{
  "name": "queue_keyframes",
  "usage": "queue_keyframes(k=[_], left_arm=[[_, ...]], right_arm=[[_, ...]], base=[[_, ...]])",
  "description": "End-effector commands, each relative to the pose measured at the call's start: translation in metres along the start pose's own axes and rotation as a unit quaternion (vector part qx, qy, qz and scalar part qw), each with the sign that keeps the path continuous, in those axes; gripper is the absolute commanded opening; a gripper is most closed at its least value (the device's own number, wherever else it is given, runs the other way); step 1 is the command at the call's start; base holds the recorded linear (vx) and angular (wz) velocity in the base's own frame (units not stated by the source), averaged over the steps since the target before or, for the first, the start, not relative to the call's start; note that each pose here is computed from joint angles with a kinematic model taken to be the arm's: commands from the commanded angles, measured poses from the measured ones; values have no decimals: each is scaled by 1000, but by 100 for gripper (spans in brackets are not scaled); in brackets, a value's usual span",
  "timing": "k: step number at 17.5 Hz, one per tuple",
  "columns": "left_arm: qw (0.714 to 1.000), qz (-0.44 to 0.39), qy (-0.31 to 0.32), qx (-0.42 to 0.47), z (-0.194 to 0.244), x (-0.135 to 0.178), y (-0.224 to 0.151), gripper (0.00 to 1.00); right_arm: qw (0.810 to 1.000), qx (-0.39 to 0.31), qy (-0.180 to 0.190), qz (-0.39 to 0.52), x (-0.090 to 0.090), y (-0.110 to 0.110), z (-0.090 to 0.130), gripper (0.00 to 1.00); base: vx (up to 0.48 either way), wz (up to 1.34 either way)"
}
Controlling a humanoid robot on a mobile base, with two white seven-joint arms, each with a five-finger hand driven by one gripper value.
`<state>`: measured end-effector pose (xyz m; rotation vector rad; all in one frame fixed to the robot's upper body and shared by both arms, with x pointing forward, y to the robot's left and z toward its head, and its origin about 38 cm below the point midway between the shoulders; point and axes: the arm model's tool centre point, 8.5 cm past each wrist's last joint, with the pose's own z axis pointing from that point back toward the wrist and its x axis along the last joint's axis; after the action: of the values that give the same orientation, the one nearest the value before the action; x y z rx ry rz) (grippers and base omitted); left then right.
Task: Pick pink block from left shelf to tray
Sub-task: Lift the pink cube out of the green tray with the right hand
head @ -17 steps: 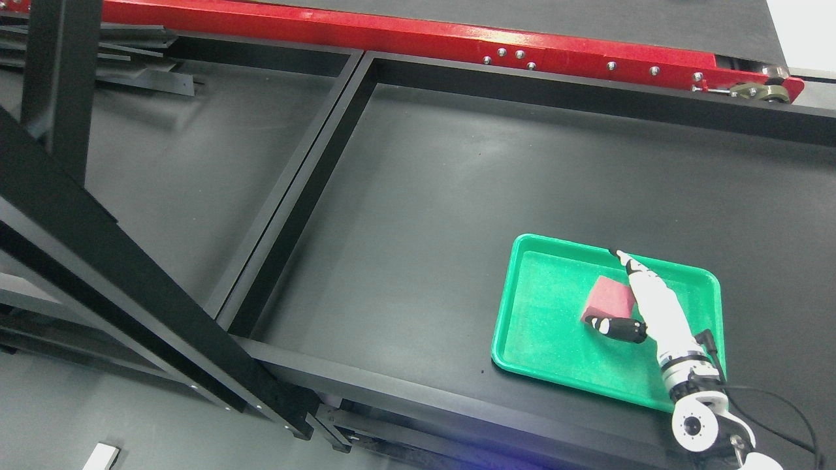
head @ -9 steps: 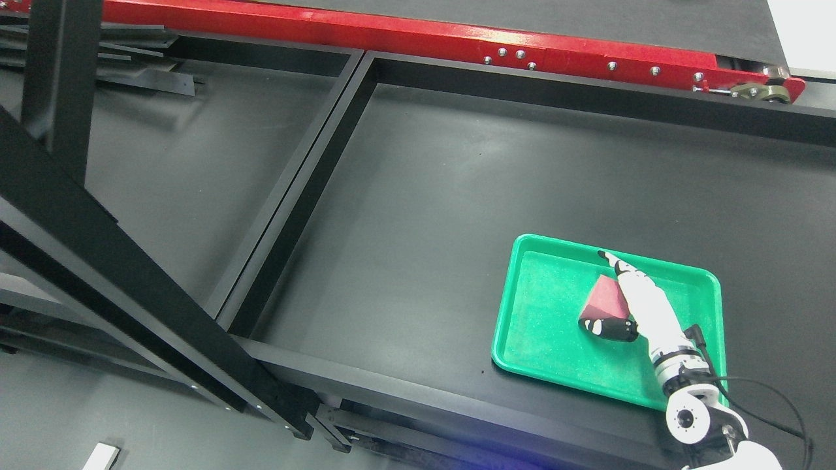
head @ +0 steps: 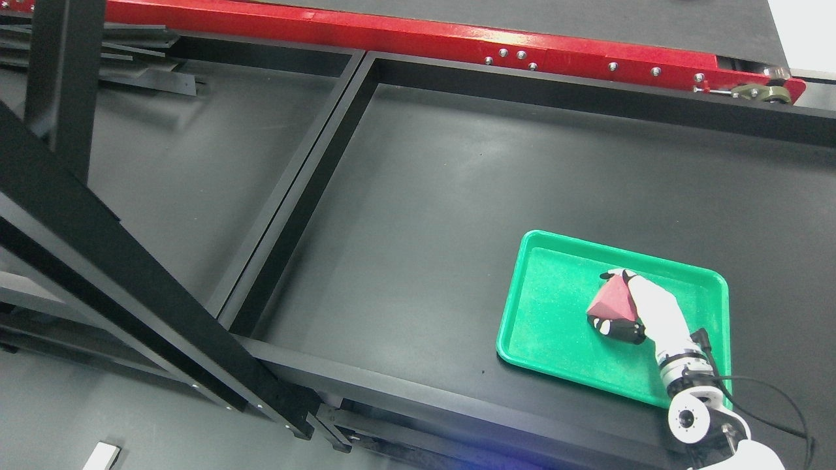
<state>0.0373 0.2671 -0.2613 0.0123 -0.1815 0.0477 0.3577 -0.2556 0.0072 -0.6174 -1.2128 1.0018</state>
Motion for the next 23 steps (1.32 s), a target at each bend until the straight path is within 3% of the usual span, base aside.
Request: queue_keyframes(k=[1,4,6,11,18,23], left_arm=[[1000,-2,4,9,2,-5,12,100],[1000,-2,4,9,2,-5,12,100],[1000,-2,4,9,2,-5,12,100],[1000,-2,4,9,2,-5,12,100],[1000,-2,4,9,2,-5,12,100],[1000,-2,4,9,2,-5,12,100]], right_arm=[[1000,28,2,3,-10,11,4,2],[1000,1,-28,0,-2,3,2,1],[996,-61,-63,-4,1,-14,5,2],[972,-185,-142,-13,26,-51,22,2],[944,-287,-154,-44,30,-83,46,2],[939,-301,-153,-62,29,-85,49,2]], base=[[0,0],[0,0],[0,0],[0,-9],[0,3],[0,0]])
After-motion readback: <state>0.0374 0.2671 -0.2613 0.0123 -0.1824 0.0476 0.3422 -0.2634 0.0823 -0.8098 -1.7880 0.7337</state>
